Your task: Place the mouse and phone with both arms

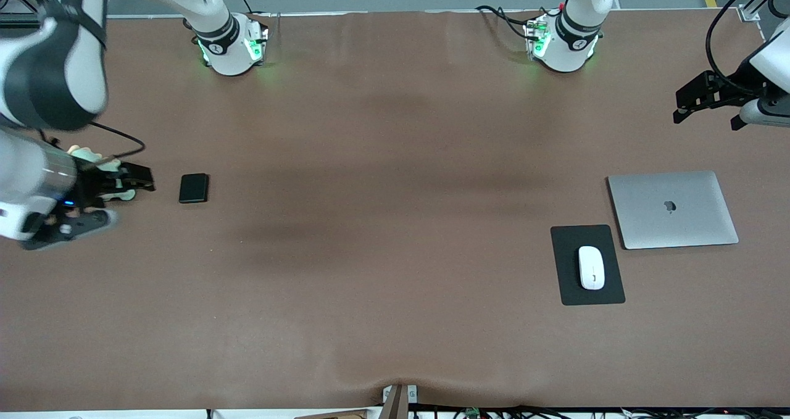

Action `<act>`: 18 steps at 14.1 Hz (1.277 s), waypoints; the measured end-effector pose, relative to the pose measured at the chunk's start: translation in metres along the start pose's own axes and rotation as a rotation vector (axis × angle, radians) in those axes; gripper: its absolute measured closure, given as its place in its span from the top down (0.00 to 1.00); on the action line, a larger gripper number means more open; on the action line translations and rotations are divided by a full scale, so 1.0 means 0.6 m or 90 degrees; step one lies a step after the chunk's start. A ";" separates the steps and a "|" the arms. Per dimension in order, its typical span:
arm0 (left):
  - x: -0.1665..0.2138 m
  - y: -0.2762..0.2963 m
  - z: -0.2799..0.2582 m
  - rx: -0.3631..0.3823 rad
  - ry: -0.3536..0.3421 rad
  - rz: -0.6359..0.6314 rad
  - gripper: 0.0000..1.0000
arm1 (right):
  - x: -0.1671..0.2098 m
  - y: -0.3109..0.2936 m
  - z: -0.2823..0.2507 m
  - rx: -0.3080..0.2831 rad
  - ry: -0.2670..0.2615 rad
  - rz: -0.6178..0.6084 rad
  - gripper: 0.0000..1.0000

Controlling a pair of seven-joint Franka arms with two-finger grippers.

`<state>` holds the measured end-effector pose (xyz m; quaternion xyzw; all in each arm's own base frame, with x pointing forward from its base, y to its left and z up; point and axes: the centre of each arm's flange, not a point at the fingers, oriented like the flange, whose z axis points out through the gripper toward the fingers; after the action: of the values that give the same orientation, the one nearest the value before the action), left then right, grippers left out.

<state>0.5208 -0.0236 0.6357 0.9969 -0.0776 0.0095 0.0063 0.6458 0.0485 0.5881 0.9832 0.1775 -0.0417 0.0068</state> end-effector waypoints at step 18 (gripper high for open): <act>0.009 0.000 0.007 -0.001 -0.005 0.001 1.00 | -0.206 0.145 0.045 0.075 -0.024 0.064 1.00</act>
<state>0.5265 -0.0244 0.6314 0.9969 -0.0781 0.0060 0.0065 0.5585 -0.0769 0.5712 0.9886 0.1252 -0.0699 -0.0454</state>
